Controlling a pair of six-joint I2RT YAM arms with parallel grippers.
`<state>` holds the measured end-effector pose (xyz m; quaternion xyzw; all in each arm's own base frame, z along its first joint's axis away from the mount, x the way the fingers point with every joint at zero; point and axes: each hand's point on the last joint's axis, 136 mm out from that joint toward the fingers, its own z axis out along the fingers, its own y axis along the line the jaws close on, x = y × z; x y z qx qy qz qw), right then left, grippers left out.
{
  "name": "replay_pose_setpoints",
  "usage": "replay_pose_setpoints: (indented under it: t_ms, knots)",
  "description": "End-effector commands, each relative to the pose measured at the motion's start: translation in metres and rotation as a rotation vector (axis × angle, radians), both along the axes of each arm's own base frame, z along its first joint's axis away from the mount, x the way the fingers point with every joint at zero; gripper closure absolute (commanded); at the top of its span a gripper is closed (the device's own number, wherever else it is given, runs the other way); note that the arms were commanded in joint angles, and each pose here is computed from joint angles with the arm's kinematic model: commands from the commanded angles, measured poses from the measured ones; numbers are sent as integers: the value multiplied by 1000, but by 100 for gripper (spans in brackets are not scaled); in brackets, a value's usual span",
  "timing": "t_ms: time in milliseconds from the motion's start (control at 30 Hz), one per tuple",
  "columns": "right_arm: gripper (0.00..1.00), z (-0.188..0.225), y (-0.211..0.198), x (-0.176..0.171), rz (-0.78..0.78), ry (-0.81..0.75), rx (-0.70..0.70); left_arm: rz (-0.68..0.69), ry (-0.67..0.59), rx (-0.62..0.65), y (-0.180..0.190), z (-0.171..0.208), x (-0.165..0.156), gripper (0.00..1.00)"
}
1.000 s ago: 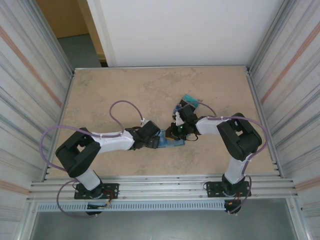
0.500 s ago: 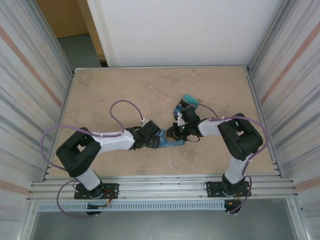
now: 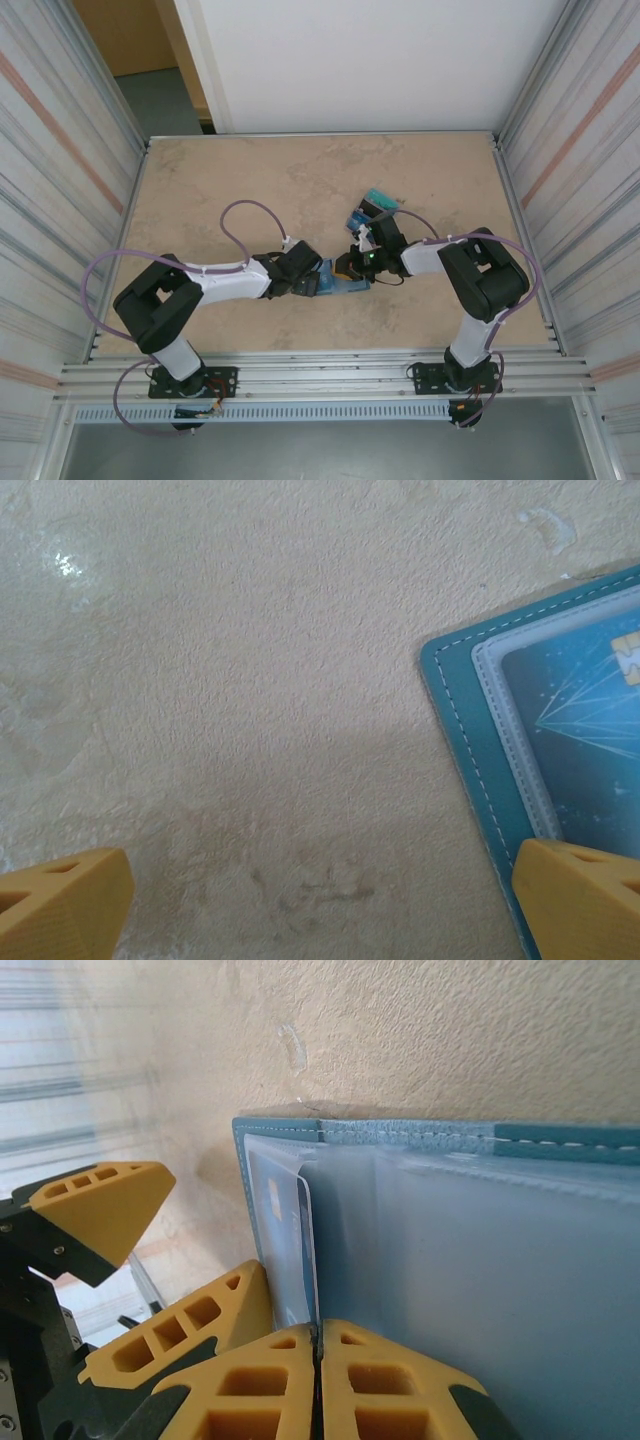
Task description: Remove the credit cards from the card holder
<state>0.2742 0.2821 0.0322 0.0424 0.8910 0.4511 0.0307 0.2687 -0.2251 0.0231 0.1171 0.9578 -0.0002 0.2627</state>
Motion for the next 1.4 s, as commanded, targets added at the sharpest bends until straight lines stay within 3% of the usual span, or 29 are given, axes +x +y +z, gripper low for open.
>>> replay_pose_setpoints:
  t_ms: [0,767,1367]
  knots:
    - [91,11,-2,1,-10,-5,35,10,55,100,17,-19,-11,1]
    - [86,10,0,3,-19,13,84,9,61,105,16,-21,-11,1]
    - [89,5,-11,7,-55,25,76,9,62,108,17,-20,-11,1]
